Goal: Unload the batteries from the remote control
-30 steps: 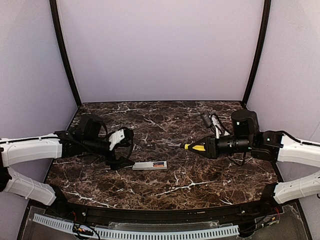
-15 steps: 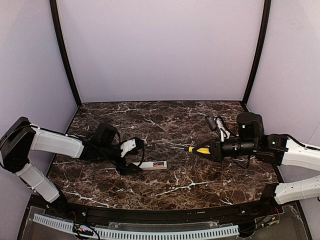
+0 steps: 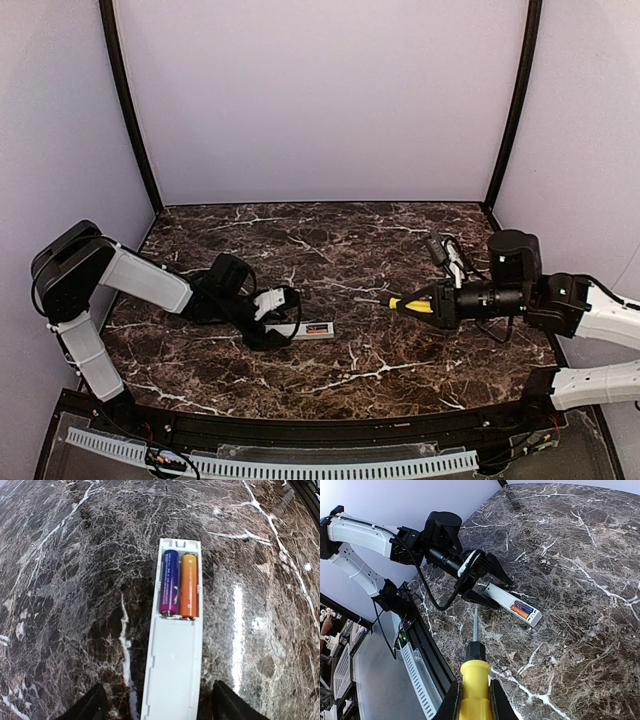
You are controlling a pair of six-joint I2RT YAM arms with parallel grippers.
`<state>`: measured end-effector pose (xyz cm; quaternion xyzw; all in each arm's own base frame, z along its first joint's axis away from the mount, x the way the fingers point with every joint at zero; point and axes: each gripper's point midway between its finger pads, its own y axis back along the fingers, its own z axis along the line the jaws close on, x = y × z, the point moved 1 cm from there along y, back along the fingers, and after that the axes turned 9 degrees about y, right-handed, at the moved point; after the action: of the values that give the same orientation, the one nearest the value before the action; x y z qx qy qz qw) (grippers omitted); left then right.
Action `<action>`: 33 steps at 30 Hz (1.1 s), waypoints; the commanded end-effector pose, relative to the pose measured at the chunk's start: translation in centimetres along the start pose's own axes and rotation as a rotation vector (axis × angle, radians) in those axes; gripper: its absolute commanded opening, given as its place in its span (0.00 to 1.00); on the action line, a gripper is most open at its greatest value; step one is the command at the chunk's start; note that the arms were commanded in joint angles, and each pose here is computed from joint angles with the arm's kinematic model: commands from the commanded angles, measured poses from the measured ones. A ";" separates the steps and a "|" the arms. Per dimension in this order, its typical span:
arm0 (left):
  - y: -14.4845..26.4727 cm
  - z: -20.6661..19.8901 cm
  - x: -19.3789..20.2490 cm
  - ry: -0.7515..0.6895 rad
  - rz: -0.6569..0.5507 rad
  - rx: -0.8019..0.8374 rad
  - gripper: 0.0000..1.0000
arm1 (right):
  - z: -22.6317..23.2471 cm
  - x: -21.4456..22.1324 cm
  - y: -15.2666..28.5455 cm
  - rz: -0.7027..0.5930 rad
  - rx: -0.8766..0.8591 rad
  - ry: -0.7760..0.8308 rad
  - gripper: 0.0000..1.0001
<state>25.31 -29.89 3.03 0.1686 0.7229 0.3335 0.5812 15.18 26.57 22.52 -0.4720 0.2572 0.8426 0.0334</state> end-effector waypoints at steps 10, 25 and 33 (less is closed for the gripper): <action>-1.9 -2.6 -1.7 -0.067 -0.005 0.082 0.39 | -0.6 -0.8 0.6 0.001 0.062 -0.003 0.00; -5.1 -10.2 -4.5 0.055 -0.010 0.080 0.38 | -1.4 -0.4 2.3 0.029 0.146 -0.016 0.00; -4.7 -10.3 -5.0 0.030 -0.060 0.051 0.70 | -1.6 -0.1 2.4 0.050 0.160 -0.041 0.00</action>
<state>16.80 -39.27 3.50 0.1858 0.7462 0.3010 0.5639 15.31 23.99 21.62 -0.4455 0.3351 0.8293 0.0383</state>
